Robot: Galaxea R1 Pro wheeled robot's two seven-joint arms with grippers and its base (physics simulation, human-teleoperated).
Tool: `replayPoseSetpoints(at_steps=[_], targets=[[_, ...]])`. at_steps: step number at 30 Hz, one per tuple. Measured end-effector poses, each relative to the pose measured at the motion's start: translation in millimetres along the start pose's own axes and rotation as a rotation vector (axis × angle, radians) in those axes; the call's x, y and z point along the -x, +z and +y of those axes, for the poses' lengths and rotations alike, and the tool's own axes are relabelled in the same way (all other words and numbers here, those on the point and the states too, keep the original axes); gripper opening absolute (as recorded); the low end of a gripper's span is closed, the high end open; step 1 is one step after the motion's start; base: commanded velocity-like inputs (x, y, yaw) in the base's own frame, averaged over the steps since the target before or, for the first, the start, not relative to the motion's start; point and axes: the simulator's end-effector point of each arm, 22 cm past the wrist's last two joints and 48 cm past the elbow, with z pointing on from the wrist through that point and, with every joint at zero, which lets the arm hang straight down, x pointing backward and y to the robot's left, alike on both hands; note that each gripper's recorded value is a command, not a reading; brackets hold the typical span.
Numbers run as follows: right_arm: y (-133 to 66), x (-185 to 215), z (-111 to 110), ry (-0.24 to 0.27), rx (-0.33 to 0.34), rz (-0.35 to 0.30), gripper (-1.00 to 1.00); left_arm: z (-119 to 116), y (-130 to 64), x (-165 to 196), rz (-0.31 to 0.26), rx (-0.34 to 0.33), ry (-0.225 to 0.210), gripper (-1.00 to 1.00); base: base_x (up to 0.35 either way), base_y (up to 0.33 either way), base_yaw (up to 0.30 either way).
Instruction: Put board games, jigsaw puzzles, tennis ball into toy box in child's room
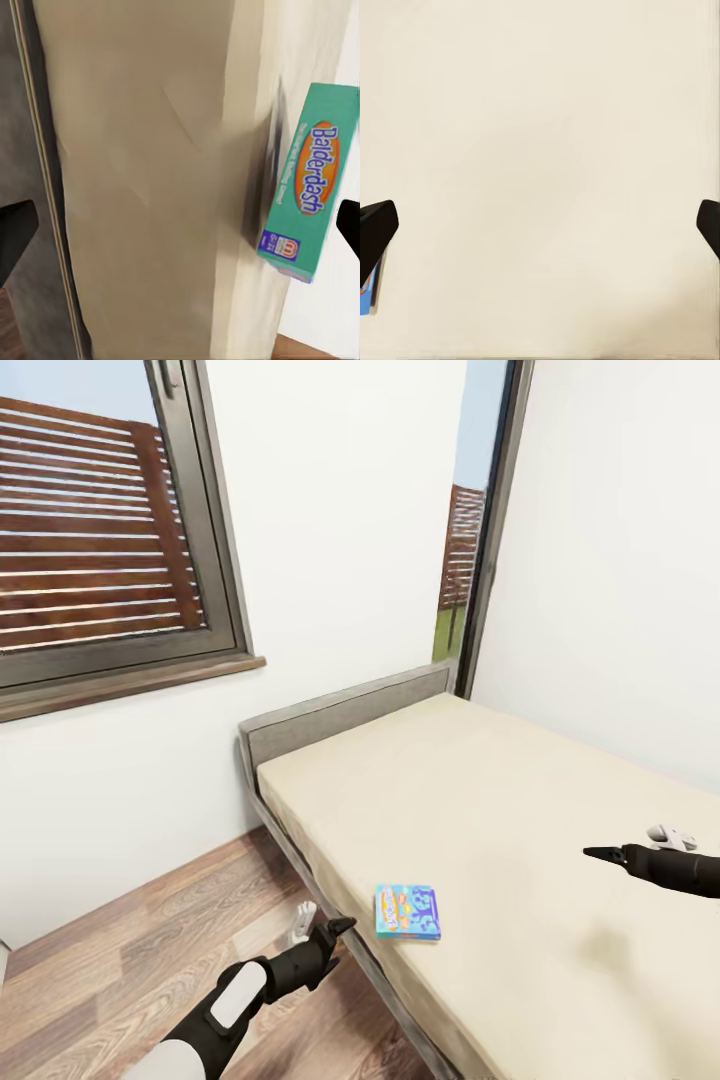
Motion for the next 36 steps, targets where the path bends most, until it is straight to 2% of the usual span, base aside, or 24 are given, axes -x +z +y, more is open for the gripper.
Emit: replayPoseSetpoints(at_steps=[4, 7, 11, 15, 36], targets=[[0.2, 0.0, 0.1, 0.000, 0.000, 0.000, 1.00, -8.6, 1.9, -3.1, 0.011, -0.023, 0.022, 1.00, 0.000, 0.000, -0.061], [0.3, 0.0, 0.5, -0.001, 0.001, 0.000, 1.00, -18.8, 4.4, -10.8, 0.036, -0.051, 0.062, 1.00, 0.000, 0.000, -0.033], [-0.8, 2.2, 2.9, -0.010, 0.002, -0.005, 1.00, -27.3, 6.0, -17.8, 0.058, -0.077, 0.093, 1.00, 0.000, 0.000, -0.019], [-2.3, 5.2, 6.4, -0.023, 0.003, -0.012, 1.00, -32.0, 6.7, -21.9, 0.070, -0.093, 0.109, 1.00, 0.000, 0.000, -0.010], [-4.4, 6.7, 9.6, -0.036, 0.003, -0.018, 1.00, -43.4, 8.2, -22.0, 0.079, -0.118, 0.134, 1.00, 0.000, 0.000, -0.002]])
